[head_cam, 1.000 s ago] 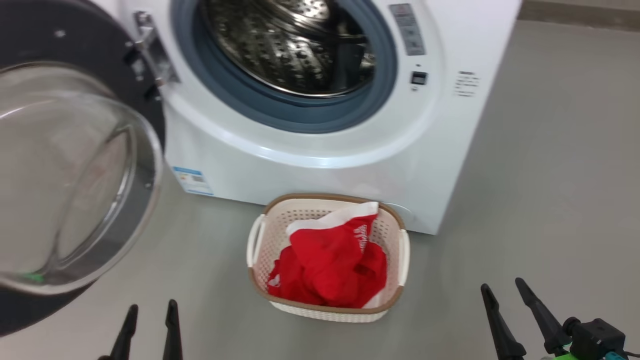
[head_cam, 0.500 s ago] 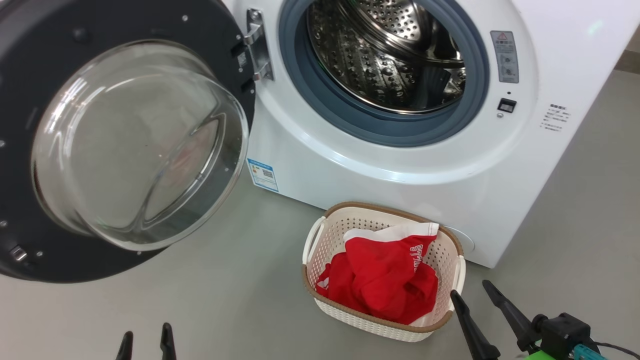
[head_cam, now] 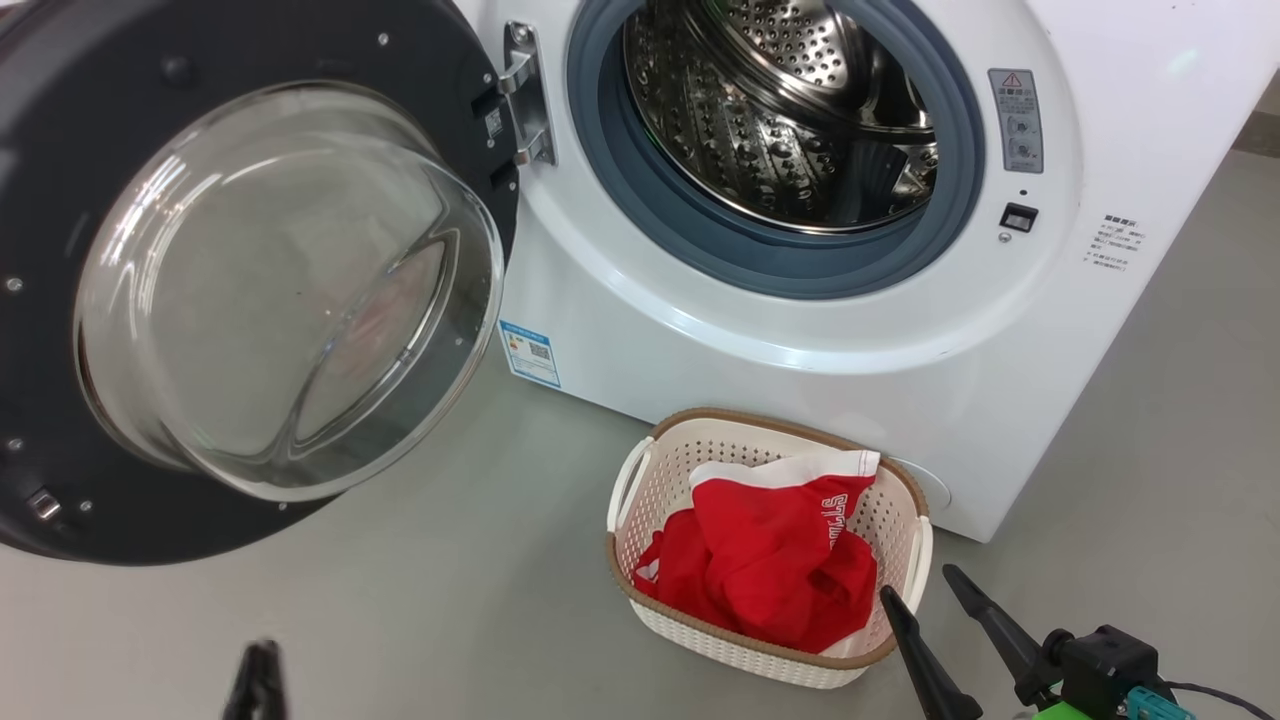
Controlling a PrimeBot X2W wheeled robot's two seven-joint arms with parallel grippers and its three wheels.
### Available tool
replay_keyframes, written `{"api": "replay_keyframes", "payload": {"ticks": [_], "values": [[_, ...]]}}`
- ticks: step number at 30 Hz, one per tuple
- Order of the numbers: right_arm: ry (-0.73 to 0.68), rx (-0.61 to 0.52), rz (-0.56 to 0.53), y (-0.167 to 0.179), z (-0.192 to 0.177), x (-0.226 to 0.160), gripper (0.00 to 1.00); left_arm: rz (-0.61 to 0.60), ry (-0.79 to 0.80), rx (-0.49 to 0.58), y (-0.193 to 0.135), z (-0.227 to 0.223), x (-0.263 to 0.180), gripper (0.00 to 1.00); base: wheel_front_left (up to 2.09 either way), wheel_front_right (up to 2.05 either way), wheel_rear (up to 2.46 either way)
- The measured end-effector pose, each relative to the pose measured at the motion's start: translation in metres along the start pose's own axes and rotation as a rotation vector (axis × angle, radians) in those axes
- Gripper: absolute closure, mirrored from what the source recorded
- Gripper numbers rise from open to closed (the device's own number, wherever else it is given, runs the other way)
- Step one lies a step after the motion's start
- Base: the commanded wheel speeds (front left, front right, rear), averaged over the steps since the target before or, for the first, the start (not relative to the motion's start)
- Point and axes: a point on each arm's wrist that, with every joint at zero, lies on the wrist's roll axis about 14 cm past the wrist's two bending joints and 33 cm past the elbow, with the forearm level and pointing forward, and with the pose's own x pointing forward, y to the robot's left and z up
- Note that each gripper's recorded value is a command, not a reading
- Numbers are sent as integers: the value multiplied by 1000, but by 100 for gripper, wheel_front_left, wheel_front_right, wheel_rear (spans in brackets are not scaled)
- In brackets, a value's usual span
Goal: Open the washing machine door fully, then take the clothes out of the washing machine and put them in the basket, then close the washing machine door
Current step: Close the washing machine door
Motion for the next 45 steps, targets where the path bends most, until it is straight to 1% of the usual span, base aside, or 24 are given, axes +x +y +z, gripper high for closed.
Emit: {"api": "replay_keyframes", "payload": {"ticks": [2, 4, 7, 11, 14, 18, 21, 24, 25, 28, 29, 31, 33, 36, 38, 41, 42, 43, 45], "values": [[-7, 5, -7, 0, 2, -1, 0, -8, -52, -14, 2, 16, 7, 100, 0, 0, 0], [-21, 13, -24, -3, 5, -2, 0, -21, -144, -16, 2, 45, 18, 100, 0, 0, 0], [-45, 26, -52, -7, 10, -4, 0, -45, -321, 31, 3, 102, 33, 100, 0, 0, 0], [-36, 43, -81, -12, 5, -11, 0, -63, -574, 117, 8, 190, 47, 100, 0, 0, 0], [-51, 54, -100, -16, 7, -10, 0, -68, -732, 167, 13, 251, 53, 100, 0, 0, 0], [-63, 57, -119, -22, 10, -10, 0, -46, -868, 139, 26, 309, 62, 100, 0, 0, 0], [-56, 54, -134, -29, 7, -10, 0, -20, -895, 105, 38, 332, 78, 100, 0, 0, 0], [-50, 65, -148, -35, 3, -10, 0, 5, -836, 42, 53, 332, 106, 100, 0, 0, 0], [-46, 69, -155, -38, 1, -10, 0, 18, -792, -1, 60, 325, 118, 100, 0, 0, 0], [-39, 78, -171, -45, -2, -10, 0, 53, -610, -127, 75, 292, 154, 100, 0, 0, 0], [-41, 81, -176, -49, -2, -7, 0, 77, -470, -225, 84, 270, 175, 100, 0, 0, 0], [-50, 82, -176, -51, 0, -3, 0, 104, -379, -269, 92, 254, 186, 100, 0, 0, 0], [-54, 79, -177, -54, 1, 0, 0, 128, -268, -347, 100, 236, 197, 100, 0, 0, 0], [-50, 85, -185, -58, -2, 0, 0, 149, -97, -415, 105, 203, 206, 100, 0, 0, 0], [-45, 88, -192, -61, -4, 0, 0, 154, 3, -442, 103, 182, 209, 100, 0, 0, 0], [-38, 93, -198, -63, -7, 0, 0, 157, 108, -464, 101, 160, 210, 100, 0, 0, 0], [-38, 93, -198, -63, -7, 0, 0, 157, 108, -464, 101, 160, 210, 100, 0, 0, 0], [-35, 93, -199, -64, -8, 0, 0, 147, 170, -458, 97, 149, 210, 100, 0, 0, 0], [-35, 90, -199, -64, -8, -1, 0, 140, 190, -455, 95, 148, 210, 100, 0, 0, 0]]}}
